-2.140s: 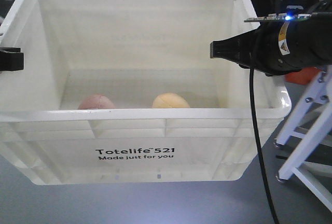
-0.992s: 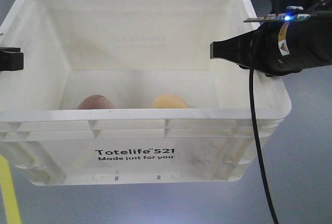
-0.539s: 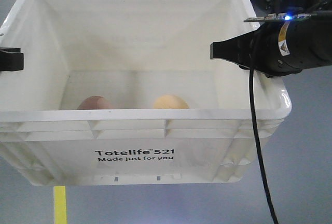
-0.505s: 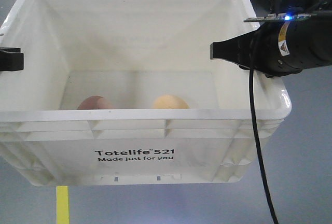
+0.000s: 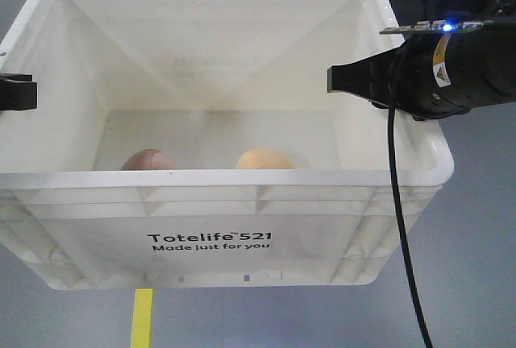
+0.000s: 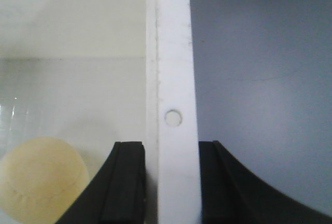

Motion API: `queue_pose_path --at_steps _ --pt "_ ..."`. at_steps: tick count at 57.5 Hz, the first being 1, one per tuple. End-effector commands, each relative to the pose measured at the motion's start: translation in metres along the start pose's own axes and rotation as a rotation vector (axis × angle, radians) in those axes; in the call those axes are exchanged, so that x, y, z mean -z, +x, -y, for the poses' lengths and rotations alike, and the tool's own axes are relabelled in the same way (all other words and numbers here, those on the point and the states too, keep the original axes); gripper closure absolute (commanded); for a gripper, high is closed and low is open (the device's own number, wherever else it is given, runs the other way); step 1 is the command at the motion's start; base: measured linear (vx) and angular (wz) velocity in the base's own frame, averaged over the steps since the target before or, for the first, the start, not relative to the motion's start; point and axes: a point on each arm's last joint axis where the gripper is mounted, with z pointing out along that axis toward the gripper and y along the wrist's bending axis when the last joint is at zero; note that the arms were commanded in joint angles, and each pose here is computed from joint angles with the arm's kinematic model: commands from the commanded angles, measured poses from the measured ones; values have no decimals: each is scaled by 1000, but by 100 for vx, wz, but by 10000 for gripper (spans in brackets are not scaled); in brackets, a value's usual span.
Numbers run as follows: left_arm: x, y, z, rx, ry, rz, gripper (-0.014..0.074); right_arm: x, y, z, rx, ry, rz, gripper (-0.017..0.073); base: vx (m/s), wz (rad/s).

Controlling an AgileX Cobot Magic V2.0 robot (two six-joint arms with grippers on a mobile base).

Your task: Place moving items into box and shelve

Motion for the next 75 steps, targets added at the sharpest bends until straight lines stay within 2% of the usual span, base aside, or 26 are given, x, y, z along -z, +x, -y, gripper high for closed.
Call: queue_pose_path --at_steps 1,39,75 --pt "19 -23 6 -1 59 219 475 20 -20 3 35 -43 186 484 4 39" --pt "19 -23 6 -1 59 219 475 20 -20 3 35 -43 186 484 11 34" --pt "19 -23 6 -1 59 219 475 20 -20 3 35 -43 186 484 27 14"
